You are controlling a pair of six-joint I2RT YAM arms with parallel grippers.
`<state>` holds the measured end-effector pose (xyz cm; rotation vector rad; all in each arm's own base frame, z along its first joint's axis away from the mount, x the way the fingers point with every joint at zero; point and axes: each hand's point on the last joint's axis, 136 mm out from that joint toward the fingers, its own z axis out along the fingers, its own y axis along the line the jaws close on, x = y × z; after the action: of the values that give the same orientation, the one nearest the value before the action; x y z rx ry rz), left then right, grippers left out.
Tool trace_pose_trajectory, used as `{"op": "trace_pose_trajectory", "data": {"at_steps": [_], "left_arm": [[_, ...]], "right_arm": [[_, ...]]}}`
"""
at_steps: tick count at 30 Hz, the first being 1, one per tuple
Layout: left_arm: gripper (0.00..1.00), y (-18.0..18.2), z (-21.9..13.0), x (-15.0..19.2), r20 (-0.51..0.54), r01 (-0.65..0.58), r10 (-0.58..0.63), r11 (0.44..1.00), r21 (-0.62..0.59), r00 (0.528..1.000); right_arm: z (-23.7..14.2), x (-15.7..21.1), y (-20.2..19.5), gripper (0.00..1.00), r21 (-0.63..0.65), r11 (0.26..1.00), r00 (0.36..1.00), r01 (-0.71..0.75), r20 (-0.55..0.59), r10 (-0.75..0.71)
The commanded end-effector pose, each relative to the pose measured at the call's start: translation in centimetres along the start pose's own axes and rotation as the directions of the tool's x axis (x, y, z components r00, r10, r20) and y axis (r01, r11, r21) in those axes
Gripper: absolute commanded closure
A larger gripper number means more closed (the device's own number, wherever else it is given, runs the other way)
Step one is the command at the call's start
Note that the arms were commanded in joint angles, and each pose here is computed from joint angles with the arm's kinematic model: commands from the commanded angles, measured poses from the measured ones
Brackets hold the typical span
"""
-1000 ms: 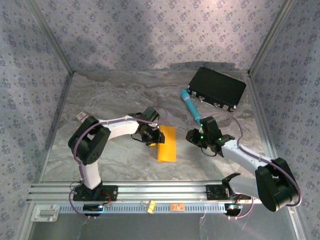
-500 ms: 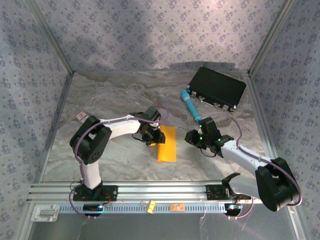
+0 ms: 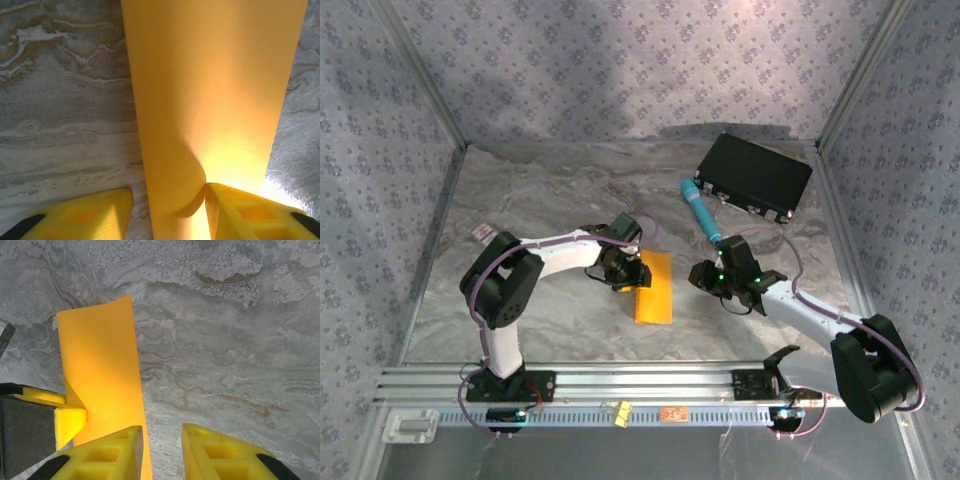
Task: Fold a paper plane with a square sheet of paper (pick it up from the middle)
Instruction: Hold the square sheet of paper at the center of the table.
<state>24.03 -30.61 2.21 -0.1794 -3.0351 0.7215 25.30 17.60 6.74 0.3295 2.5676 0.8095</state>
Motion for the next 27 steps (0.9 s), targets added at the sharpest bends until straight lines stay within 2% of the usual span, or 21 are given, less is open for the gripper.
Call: {"op": "trace_pose_trajectory", "data": {"at_steps": [1,17,21,25,27], "left_arm": [[0.54,3.1,2.6,0.4,-0.017,-0.013,0.011,0.993,-0.118,1.0],[0.54,3.2,2.9,0.4,-0.023,-0.005,0.002,0.992,-0.125,1.0],[0.54,3.3,2.9,0.4,-0.021,-0.003,0.001,0.992,-0.127,1.0],[0.55,3.4,3.0,0.4,-0.021,-0.003,0.0,0.992,-0.127,1.0],[0.55,3.4,3.0,0.4,-0.021,0.0,-0.003,0.992,-0.128,1.0]], "right_arm": [[0.2,0.7,-0.4,0.72,0.016,1.0,1.0,-0.007,-0.019,0.007],[1.4,1.0,1.3,0.74,-0.03,0.999,0.998,0.027,-0.06,-0.029],[1.8,1.2,2.4,0.79,-0.071,0.996,0.996,0.046,-0.071,-0.051],[2.6,1.6,3.7,0.9,-0.116,0.991,0.992,0.063,-0.105,-0.075],[2.9,1.7,3.6,0.92,-0.092,0.993,0.991,0.068,-0.109,-0.078]]}}
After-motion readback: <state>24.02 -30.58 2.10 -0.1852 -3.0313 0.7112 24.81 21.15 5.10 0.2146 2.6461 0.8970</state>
